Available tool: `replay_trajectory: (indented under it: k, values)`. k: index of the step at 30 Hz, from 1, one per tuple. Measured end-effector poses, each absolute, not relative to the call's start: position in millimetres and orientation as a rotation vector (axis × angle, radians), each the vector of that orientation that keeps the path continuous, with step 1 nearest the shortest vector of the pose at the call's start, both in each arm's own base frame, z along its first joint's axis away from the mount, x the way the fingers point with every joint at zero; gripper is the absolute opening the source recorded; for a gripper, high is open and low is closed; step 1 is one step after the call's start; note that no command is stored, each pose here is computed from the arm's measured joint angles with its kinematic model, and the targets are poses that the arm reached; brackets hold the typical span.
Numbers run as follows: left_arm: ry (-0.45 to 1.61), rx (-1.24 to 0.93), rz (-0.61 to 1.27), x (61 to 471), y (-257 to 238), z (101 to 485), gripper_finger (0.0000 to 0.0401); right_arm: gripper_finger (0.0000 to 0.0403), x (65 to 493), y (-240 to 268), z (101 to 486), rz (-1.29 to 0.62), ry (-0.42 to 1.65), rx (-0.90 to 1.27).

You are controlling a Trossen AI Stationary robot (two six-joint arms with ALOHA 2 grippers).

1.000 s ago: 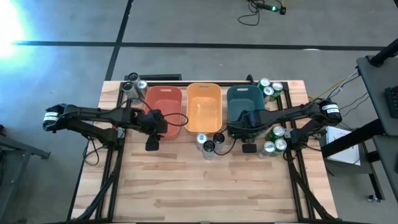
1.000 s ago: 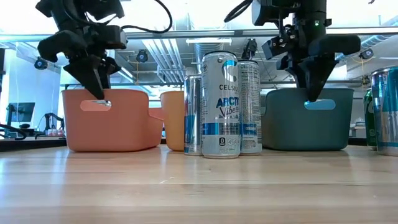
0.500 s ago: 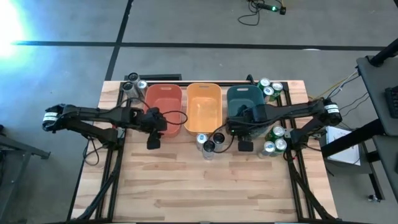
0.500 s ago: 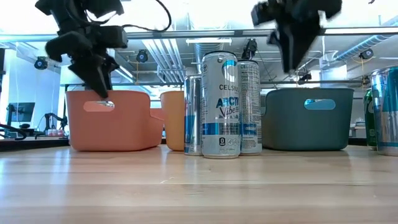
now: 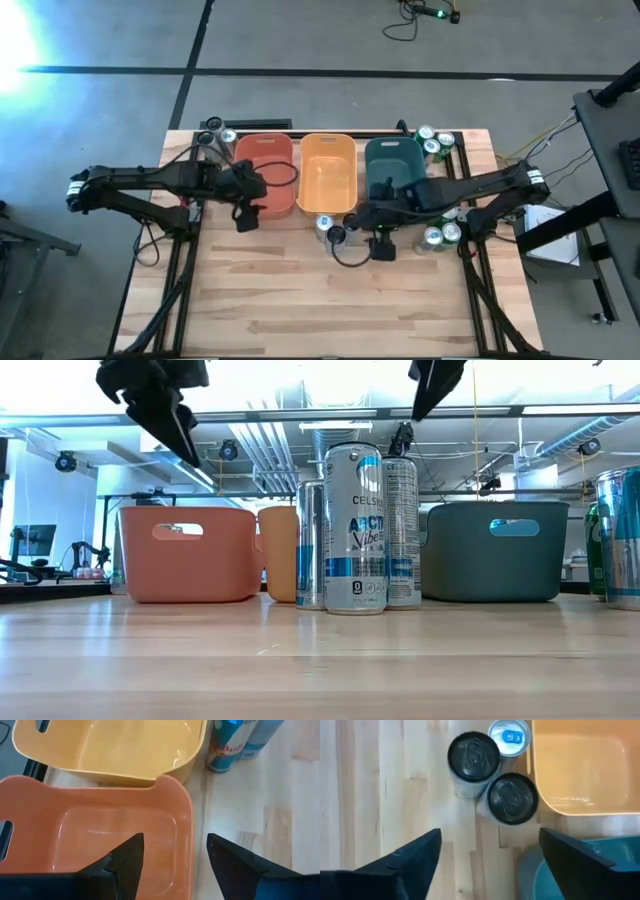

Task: Sort soda cans
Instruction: Adjust the colored bins

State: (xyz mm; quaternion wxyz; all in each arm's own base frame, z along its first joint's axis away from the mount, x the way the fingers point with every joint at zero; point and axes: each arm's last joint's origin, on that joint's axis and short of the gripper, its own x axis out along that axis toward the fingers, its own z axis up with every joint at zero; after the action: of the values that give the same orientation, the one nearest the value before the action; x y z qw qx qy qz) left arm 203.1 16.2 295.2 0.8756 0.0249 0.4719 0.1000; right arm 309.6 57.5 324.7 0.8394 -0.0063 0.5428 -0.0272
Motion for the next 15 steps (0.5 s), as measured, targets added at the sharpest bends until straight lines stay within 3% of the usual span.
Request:
replay_trajectory:
  k: [4, 15]
  values:
    - [1.046, 0.033, 0.162, 200, 15, 280, 0.0206, 0.0362, 317, 56, 315, -0.07, 1.17, -0.031]
    - [1.198, -0.03, 0.127, 188, 12, 239, 0.0168, 0.0364, 325, 57, 304, -0.036, 1.196, -0.089]
